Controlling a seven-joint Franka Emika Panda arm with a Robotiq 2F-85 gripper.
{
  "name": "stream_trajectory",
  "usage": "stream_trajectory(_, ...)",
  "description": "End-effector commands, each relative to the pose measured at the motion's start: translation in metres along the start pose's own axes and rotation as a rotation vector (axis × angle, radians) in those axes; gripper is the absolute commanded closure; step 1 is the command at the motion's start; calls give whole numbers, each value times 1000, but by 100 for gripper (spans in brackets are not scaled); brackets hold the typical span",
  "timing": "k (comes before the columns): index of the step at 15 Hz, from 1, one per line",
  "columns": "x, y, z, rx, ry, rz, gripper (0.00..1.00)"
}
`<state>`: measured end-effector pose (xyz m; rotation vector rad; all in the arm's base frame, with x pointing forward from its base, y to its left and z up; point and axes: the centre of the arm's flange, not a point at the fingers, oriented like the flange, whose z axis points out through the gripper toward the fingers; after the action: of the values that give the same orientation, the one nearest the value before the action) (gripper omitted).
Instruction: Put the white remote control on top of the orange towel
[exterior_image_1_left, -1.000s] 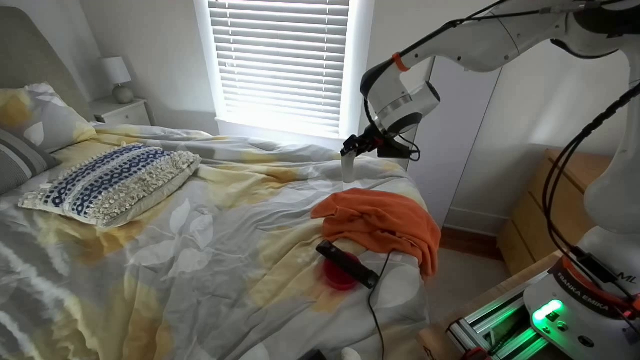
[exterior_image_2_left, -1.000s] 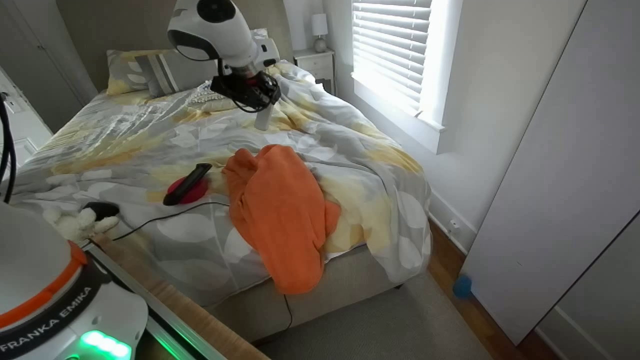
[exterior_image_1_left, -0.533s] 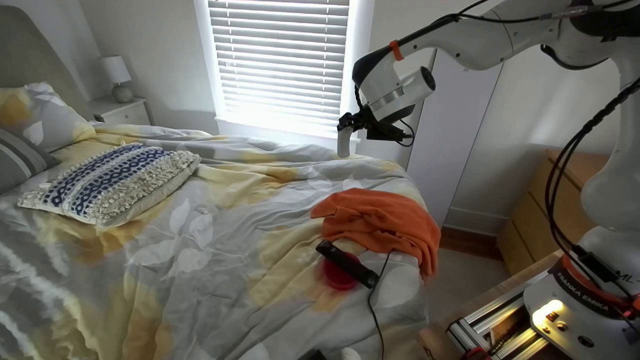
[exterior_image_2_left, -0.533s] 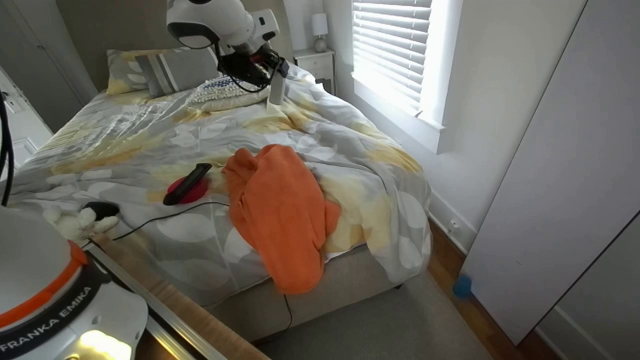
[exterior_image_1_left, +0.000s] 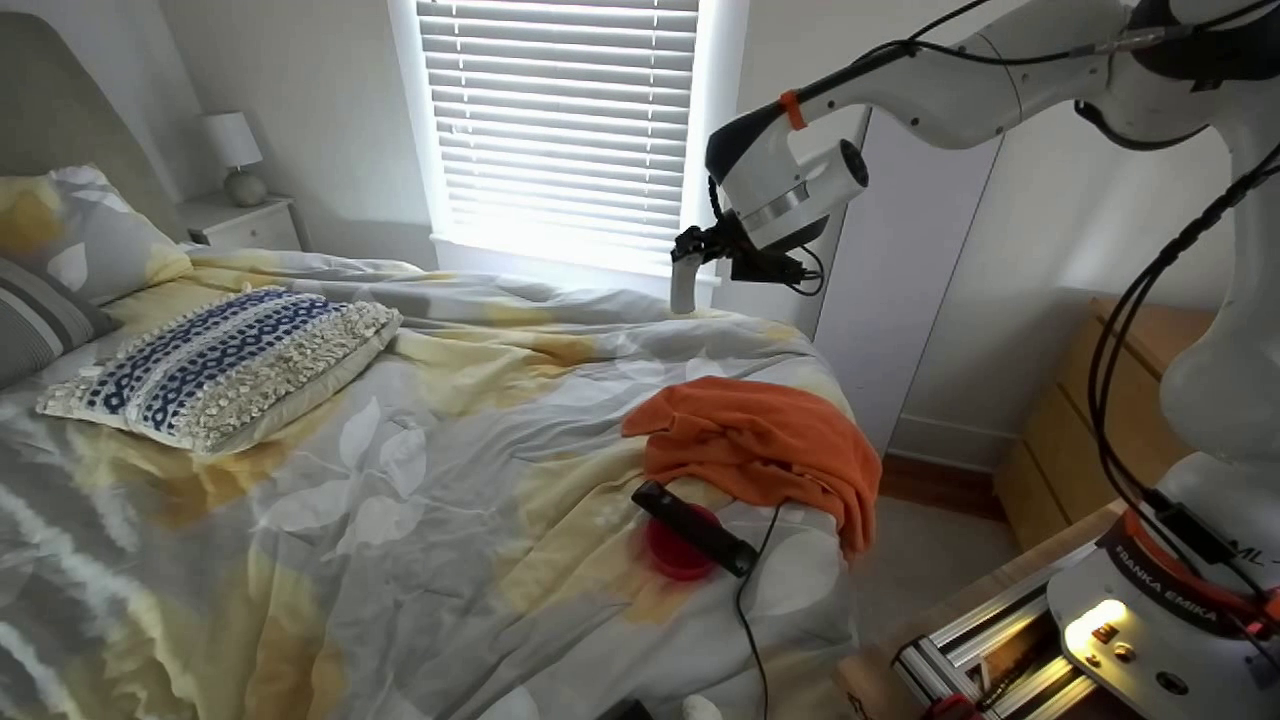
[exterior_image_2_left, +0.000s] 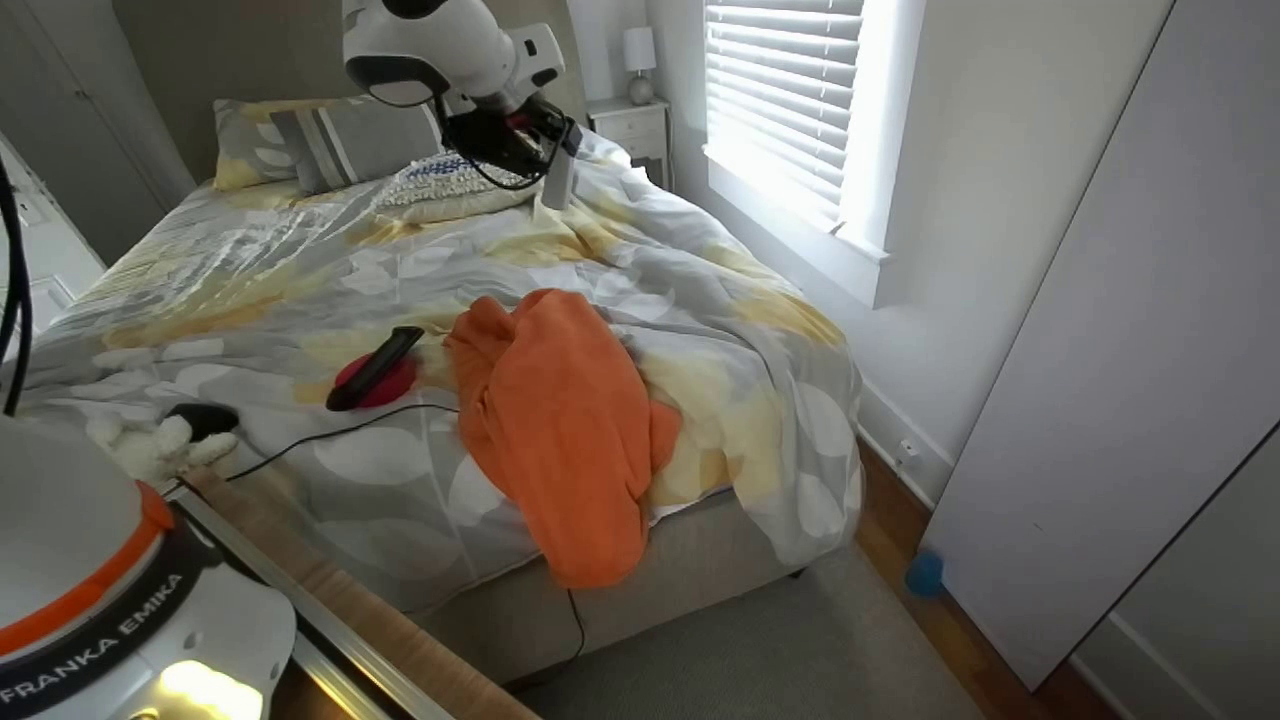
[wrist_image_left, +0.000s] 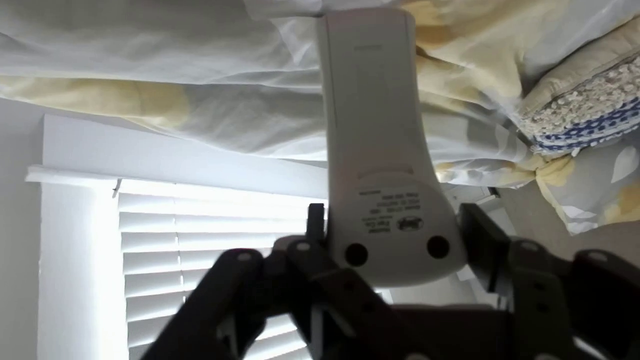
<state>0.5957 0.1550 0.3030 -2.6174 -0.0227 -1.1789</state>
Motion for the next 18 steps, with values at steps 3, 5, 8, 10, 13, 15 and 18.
stream_trajectory(3, -23, 27, 10, 152, 88, 14, 58)
stream_trajectory(5, -29, 41, 10, 194, 103, 33, 58)
stream_trajectory(8, -50, 61, 12, 258, 108, 6, 58)
stream_trajectory(10, -66, 71, 15, 291, 114, -32, 58)
stream_trajectory(13, -95, 90, 14, 318, 114, -64, 58)
stream_trajectory(15, -109, 102, 10, 332, 114, -77, 58)
stream_trajectory(18, -129, 121, 2, 345, 106, -121, 58)
